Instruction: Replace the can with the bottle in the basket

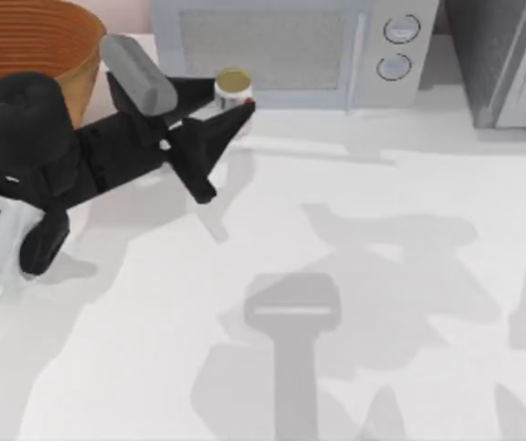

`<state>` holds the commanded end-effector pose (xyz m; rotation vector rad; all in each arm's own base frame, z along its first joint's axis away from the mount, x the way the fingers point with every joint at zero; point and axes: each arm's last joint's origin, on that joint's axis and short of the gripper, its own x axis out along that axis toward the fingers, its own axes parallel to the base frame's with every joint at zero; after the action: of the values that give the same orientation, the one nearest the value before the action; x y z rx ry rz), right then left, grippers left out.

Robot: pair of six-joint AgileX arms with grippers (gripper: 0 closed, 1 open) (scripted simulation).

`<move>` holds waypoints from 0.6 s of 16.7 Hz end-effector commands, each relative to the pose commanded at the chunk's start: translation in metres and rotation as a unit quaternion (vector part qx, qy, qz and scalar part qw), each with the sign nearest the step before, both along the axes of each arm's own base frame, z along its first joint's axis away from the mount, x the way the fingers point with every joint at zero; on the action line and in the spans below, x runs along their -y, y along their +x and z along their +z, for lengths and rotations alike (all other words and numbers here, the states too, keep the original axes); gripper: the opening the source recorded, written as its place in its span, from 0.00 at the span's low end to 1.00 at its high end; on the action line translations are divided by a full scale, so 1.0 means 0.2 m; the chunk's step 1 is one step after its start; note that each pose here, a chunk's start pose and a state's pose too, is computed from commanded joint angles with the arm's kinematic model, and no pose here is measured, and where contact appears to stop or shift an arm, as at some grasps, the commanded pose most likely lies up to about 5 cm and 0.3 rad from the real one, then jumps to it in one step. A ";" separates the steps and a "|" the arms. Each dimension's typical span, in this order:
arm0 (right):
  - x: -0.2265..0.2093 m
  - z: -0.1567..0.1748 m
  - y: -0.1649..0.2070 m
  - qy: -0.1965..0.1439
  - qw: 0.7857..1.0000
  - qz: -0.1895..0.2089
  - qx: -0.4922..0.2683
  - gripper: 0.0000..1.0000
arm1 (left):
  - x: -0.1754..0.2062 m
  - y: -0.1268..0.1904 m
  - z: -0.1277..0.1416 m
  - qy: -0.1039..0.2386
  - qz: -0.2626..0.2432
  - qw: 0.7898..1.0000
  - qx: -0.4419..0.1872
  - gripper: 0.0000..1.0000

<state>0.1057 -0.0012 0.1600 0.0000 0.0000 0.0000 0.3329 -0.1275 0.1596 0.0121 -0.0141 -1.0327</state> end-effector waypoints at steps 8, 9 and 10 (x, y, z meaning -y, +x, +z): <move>0.00 0.00 0.00 0.000 1.000 0.000 0.000 1.00 | 0.14 0.10 -0.25 0.001 -0.106 0.994 -0.006 0.00; 0.00 0.00 0.00 0.000 1.000 0.000 0.000 1.00 | 0.16 0.11 -0.28 0.001 -0.119 0.993 -0.004 0.00; 0.00 0.00 0.00 0.000 1.000 0.000 0.000 1.00 | 0.17 0.12 -0.31 0.001 -0.132 0.991 -0.003 0.00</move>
<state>0.1057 -0.0012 0.1600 0.0000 0.0000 0.0000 0.3564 -0.1621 0.0976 0.0086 -0.0102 -1.2970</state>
